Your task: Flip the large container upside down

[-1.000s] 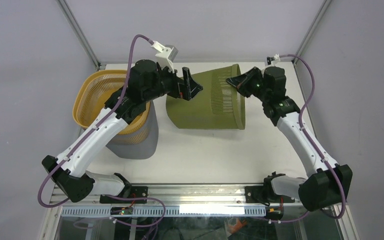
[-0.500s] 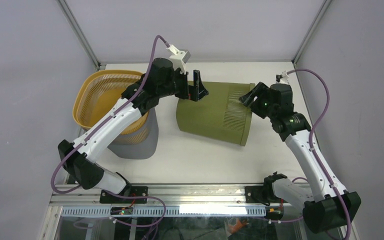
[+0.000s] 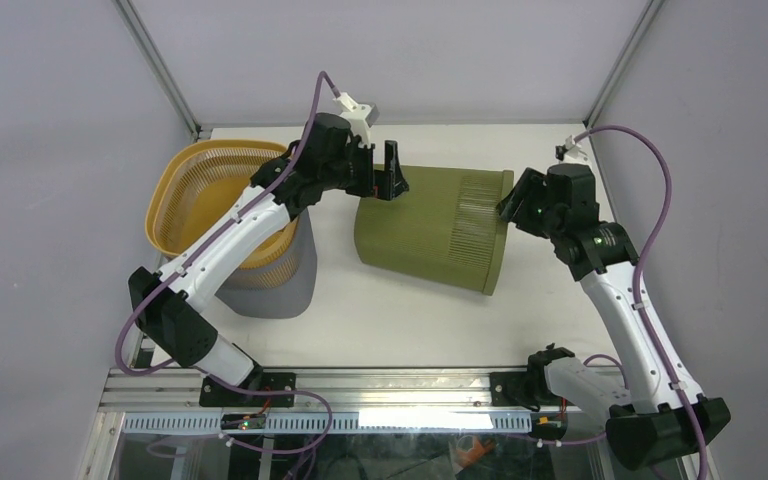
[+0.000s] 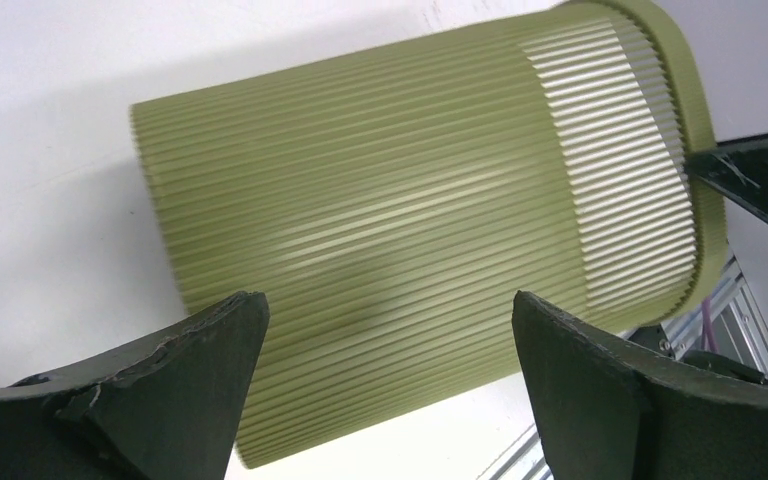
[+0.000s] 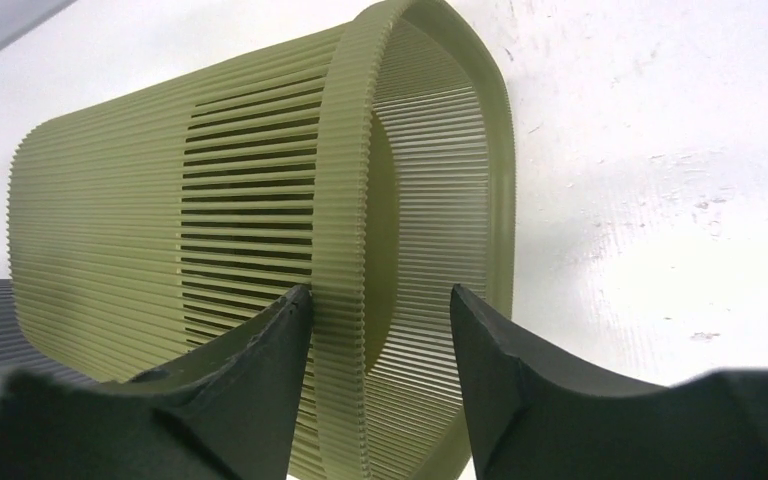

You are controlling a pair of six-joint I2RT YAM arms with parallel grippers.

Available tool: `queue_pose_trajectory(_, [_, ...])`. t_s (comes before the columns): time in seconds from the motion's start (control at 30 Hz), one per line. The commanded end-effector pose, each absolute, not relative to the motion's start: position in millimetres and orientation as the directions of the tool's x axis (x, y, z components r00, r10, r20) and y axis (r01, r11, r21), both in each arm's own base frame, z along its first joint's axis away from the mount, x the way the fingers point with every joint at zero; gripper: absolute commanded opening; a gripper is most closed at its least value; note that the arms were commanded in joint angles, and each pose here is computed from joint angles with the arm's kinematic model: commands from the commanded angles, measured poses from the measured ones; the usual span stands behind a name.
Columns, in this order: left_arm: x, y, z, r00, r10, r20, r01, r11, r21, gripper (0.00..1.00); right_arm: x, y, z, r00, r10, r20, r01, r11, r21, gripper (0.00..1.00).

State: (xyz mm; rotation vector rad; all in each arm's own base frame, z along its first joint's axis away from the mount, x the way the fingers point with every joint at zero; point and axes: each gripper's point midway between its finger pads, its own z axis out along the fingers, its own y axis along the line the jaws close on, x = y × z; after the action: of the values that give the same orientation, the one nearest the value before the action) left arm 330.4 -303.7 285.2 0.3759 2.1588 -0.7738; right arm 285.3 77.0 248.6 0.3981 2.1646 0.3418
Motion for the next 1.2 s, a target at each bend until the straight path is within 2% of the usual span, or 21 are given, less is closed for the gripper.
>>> queue_pose_trajectory(0.0, [339,-294,303,-0.624,-0.047,-0.780,0.475,0.770,-0.426,0.99,278,62,258,-0.560,0.337,-0.757,0.166,0.941,0.296,0.52])
queue_pose_trajectory(0.07, [340,-293,298,-0.640,-0.051,-0.767,0.464,0.770,-0.438,0.99,278,61,255,-0.565,0.330,-0.756,0.168,0.943,0.286,0.48])
queue_pose_trajectory(0.17, [341,-290,292,-0.650,-0.055,-0.758,0.449,0.777,-0.441,0.99,279,63,254,-0.570,0.332,-0.752,0.162,0.942,0.293,0.46])
queue_pose_trajectory(0.5, [344,-286,246,-0.749,-0.070,-0.659,0.368,0.782,-0.502,0.99,278,63,254,-0.566,0.332,-0.755,0.156,0.942,0.296,0.44])
queue_pose_trajectory(0.83, [336,-300,256,-0.751,-0.070,-0.656,0.421,0.715,-0.558,0.99,277,65,245,-0.578,0.337,-0.744,0.156,0.940,0.304,0.42])
queue_pose_trajectory(1.17, [353,-276,230,-0.741,-0.092,-0.665,0.310,0.832,-0.460,0.99,280,67,244,-0.567,0.347,-0.747,0.156,0.936,0.317,0.41])
